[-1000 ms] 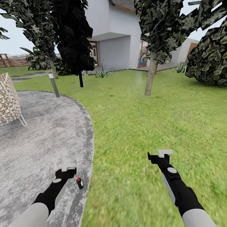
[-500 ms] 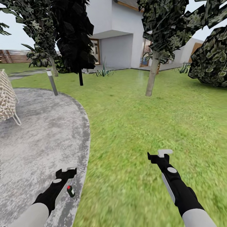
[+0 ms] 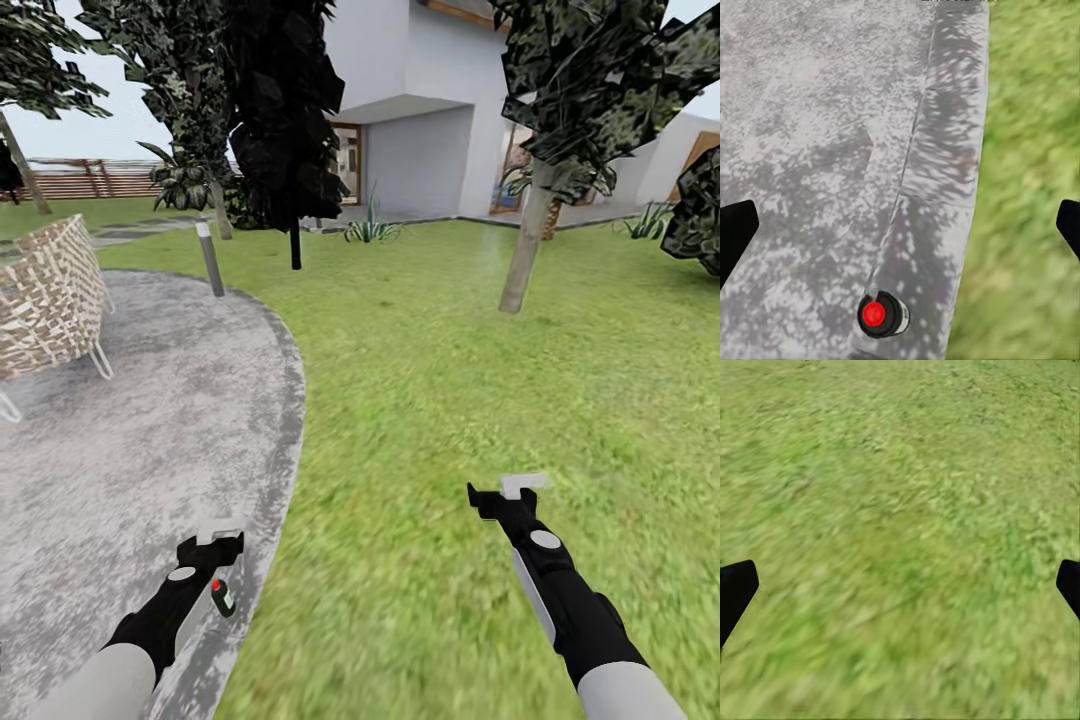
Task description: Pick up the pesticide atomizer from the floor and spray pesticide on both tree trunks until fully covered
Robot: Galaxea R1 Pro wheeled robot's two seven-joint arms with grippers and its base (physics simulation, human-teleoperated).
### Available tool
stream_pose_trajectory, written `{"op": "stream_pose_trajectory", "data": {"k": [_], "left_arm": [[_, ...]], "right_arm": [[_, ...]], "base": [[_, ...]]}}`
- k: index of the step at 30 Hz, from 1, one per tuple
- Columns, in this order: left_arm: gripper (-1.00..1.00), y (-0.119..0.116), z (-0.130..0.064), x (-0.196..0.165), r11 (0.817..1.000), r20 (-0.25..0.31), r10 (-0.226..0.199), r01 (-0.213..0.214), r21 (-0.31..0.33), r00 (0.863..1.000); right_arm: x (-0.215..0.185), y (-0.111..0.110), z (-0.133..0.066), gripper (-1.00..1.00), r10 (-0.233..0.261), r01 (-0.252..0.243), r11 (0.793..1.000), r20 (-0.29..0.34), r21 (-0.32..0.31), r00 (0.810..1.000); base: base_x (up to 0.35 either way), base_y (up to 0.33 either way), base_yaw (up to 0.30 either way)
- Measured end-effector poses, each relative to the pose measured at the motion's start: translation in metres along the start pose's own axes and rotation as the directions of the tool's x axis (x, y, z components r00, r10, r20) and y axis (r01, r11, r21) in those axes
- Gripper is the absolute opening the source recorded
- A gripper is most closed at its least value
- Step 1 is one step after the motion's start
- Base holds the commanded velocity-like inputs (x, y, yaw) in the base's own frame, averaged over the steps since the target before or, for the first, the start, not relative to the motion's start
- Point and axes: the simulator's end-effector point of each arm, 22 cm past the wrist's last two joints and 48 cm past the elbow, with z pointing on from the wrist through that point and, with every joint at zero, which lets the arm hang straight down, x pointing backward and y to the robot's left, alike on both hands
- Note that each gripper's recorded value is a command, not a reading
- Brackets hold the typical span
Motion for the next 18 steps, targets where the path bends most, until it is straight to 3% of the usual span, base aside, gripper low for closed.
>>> {"op": "stream_pose_trajectory", "data": {"k": [6, 18], "left_arm": [[1.00, 0.0006, 0.0000, -0.0005, 1.000, 0.001, -0.002, 0.002, -0.002, 1.000], [1.00, 0.0012, 0.0021, 0.0048, 1.000, -0.002, -0.002, 0.002, -0.002, 1.000]], "right_arm": [[-0.0002, 0.0000, 0.0000, 1.00, 0.000, 0.000, 1.000, 0.001, 0.000, 1.000], [0.0046, 0.0002, 0.0010, 1.00, 0.000, 0.000, 1.000, 0.000, 0.000, 1.000]], "base": [[0.240, -0.176, 0.278], [0.020, -0.011, 0.267]]}}
